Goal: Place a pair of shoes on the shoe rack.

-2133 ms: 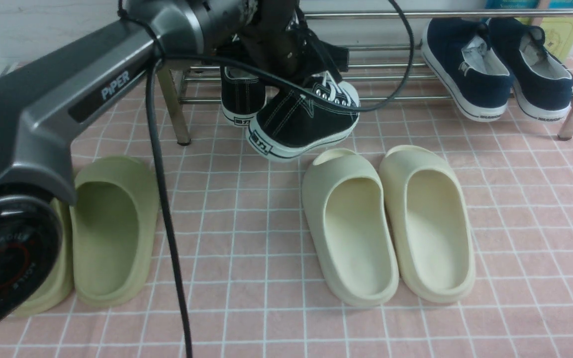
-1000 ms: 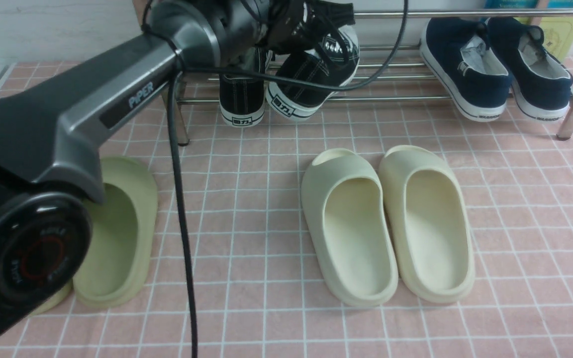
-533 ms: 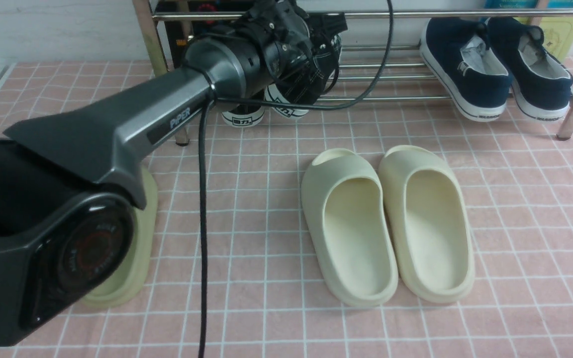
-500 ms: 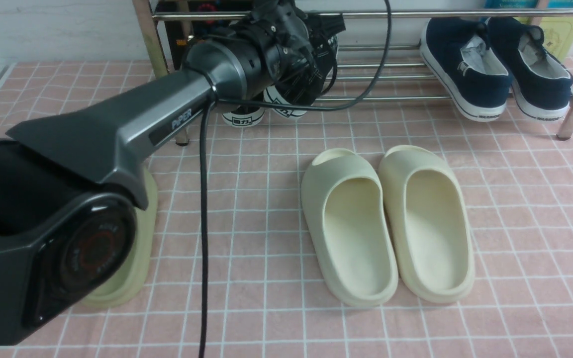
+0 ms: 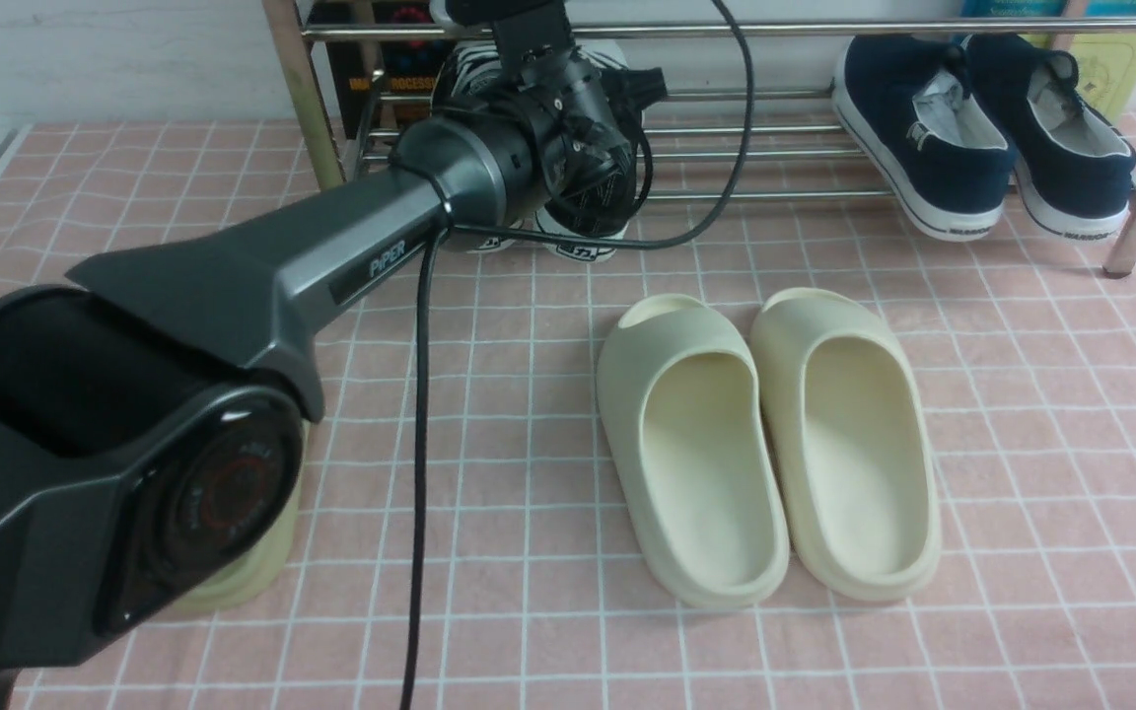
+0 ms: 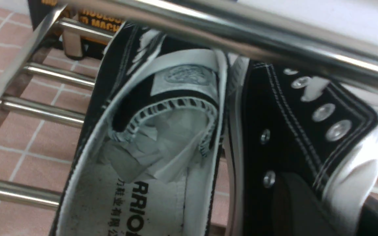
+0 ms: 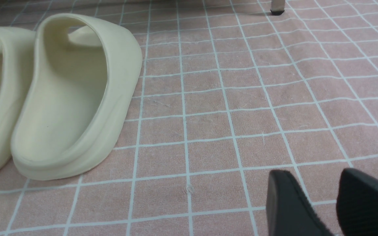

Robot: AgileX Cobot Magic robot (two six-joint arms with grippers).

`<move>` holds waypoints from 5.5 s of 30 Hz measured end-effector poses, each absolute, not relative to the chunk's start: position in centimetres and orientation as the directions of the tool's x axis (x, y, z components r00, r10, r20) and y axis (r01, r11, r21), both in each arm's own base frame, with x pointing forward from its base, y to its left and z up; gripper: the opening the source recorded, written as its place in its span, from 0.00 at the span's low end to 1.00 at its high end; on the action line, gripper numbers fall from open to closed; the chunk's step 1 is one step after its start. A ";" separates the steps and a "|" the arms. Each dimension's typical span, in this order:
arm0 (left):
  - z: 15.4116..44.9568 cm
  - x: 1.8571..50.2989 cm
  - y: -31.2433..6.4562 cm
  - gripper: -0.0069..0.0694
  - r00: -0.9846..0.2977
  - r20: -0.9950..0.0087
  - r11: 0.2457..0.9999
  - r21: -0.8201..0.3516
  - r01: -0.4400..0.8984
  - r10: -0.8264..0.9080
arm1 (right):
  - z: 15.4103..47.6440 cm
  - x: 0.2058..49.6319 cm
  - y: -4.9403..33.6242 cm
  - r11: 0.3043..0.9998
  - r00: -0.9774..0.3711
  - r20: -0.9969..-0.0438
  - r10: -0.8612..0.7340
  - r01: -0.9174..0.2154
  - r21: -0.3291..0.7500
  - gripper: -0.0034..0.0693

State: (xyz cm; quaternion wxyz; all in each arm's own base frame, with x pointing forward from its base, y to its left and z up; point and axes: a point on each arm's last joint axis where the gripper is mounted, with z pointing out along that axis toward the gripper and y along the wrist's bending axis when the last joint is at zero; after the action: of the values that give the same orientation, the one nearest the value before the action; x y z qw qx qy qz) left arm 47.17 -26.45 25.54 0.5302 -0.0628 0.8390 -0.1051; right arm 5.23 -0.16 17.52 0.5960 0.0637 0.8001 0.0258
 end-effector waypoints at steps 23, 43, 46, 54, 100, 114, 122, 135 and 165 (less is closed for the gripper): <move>27.5 46.6 -25.8 0.55 -0.602 -0.798 0.988 -0.058 0.140 0.039 | 17.5 5.2 -0.2 0.991 -0.282 -0.950 0.133 0.071 0.117 0.38; 34.1 40.7 -24.0 0.25 -0.727 -0.592 0.936 0.185 0.298 0.348 | 17.5 5.2 -0.2 0.991 -0.282 -0.950 0.133 0.071 0.117 0.38; 30.6 40.9 -24.3 0.12 -0.792 -0.472 0.922 0.199 0.331 0.386 | 17.5 5.2 -0.2 0.991 -0.282 -0.950 0.133 0.071 0.117 0.38; 23.3 41.9 -26.0 0.09 -0.826 -0.343 0.895 0.158 0.418 0.447 | 17.5 5.2 -0.2 0.991 -0.282 -0.950 0.133 0.071 0.117 0.38; 25.0 45.7 -24.4 0.11 -0.662 -0.642 0.919 0.331 0.214 0.386 | 17.5 5.2 -0.2 0.991 -0.282 -0.950 0.133 0.071 0.117 0.38; 44.5 32.9 -23.7 0.12 -0.456 -0.829 0.943 0.248 0.221 0.325 | 17.5 5.2 -0.2 0.991 -0.282 -0.950 0.133 0.071 0.117 0.38; 51.7 19.3 -15.1 0.12 -0.296 -0.943 0.952 0.062 0.299 0.154 | 17.5 5.2 -0.2 0.991 -0.282 -0.950 0.133 0.071 0.117 0.38; 36.1 9.3 -5.3 0.12 -0.307 -0.949 0.907 -0.187 0.376 -0.069 | 17.5 5.2 -0.2 0.991 -0.282 -0.950 0.133 0.071 0.117 0.38; 21.1 5.6 -1.9 0.14 -0.295 -0.955 0.891 -0.160 0.424 -0.031 | 17.5 5.2 -0.2 0.991 -0.282 -0.950 0.133 0.071 0.117 0.38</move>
State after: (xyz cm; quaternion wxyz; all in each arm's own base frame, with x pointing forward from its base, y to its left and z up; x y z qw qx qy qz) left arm 5.64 -1.87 21.14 0.5801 0.1258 0.7805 -0.1963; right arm 5.23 -0.16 17.52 0.5960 0.0637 0.8001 0.0258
